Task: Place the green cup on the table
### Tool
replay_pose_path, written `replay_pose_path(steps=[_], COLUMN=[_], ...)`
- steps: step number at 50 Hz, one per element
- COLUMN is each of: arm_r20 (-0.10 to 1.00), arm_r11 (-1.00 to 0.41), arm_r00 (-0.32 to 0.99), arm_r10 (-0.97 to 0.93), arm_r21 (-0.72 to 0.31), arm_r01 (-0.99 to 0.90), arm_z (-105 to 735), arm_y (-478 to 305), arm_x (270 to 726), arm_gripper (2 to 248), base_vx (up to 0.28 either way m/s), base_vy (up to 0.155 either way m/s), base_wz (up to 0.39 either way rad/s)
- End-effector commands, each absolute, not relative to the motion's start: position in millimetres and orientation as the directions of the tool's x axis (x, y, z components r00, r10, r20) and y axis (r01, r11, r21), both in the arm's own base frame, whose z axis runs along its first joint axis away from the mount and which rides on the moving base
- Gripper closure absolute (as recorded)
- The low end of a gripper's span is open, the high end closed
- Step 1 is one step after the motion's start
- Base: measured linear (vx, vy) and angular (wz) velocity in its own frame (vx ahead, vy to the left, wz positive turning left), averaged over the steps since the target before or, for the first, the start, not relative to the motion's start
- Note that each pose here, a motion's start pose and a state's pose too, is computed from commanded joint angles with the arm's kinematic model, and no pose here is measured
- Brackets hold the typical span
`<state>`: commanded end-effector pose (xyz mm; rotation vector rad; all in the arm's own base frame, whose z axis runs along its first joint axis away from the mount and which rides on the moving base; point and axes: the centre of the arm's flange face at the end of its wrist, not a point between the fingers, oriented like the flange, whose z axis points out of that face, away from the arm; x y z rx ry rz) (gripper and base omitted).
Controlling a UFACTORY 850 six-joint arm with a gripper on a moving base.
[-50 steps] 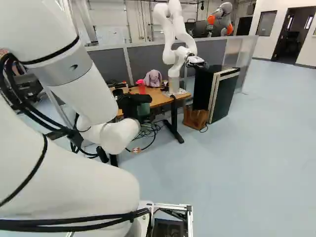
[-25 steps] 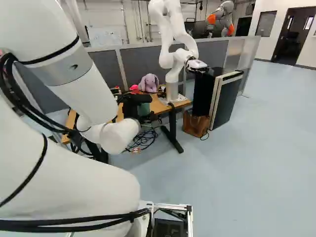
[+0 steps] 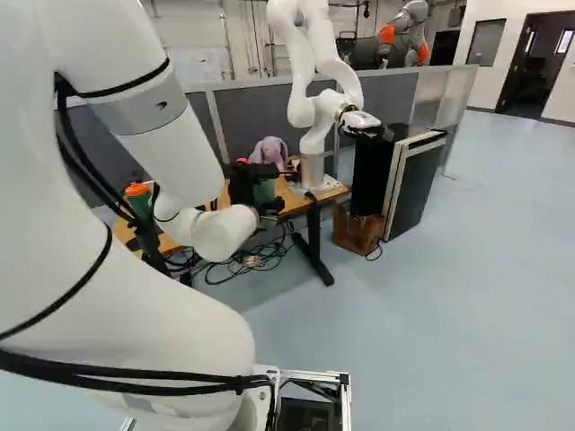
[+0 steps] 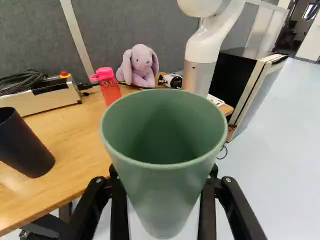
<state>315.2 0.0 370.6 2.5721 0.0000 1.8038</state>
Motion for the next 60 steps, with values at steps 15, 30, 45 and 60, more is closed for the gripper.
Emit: replay_pose_path(steps=[15,30,45,60], arm_r20=[0.939,0.939,0.939,0.939], arm_r11=[-1.0,-1.0,-0.994,-0.978], arm_r00=[0.344,0.345,0.339,0.325], arm_r10=[0.0,0.011,0.057,0.112], arm_r21=[0.0,0.005,0.022,0.045], arm_r01=[0.0,0.02,0.105,0.205], arm_z=[372.2,373.0,373.1,372.5], arm_y=[0.0,3.7,21.9,44.3], arm_x=[339.7,366.6,392.8,417.6], arm_gripper=[129,129,129,129], base_vx=[0.0,0.0,0.0,0.0], base_vy=[0.0,0.0,0.0,0.0], base_wz=[0.0,0.0,0.0,0.0])
